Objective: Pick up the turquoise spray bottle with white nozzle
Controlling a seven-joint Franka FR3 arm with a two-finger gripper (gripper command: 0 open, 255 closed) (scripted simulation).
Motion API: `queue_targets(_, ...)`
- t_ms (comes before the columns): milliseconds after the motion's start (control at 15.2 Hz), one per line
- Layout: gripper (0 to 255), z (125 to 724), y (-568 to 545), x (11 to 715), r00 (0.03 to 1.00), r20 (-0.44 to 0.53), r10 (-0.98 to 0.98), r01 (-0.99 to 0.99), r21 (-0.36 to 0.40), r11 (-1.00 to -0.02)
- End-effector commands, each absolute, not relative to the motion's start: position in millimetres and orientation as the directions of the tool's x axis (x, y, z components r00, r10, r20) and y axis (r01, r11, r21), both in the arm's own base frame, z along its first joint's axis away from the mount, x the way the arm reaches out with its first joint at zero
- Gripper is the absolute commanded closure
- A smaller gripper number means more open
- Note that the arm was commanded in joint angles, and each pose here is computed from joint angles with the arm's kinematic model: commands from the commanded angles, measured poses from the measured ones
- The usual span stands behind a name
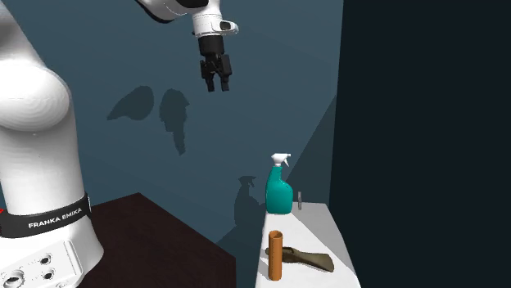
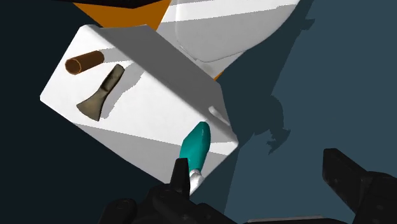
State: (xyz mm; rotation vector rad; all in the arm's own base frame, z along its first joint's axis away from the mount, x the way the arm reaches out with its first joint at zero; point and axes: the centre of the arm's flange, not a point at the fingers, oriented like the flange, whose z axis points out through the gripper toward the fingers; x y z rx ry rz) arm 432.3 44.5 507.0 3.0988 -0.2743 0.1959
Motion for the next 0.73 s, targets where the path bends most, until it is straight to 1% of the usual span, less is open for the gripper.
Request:
queue_targets(0,0,486,44,454,0.969,0.123,-0.214,-0.218,0.019,-0.976)
queue_targets(660,0,387,18,543,0.908,0.098,-0.407,-0.413,0.052,-0.909)
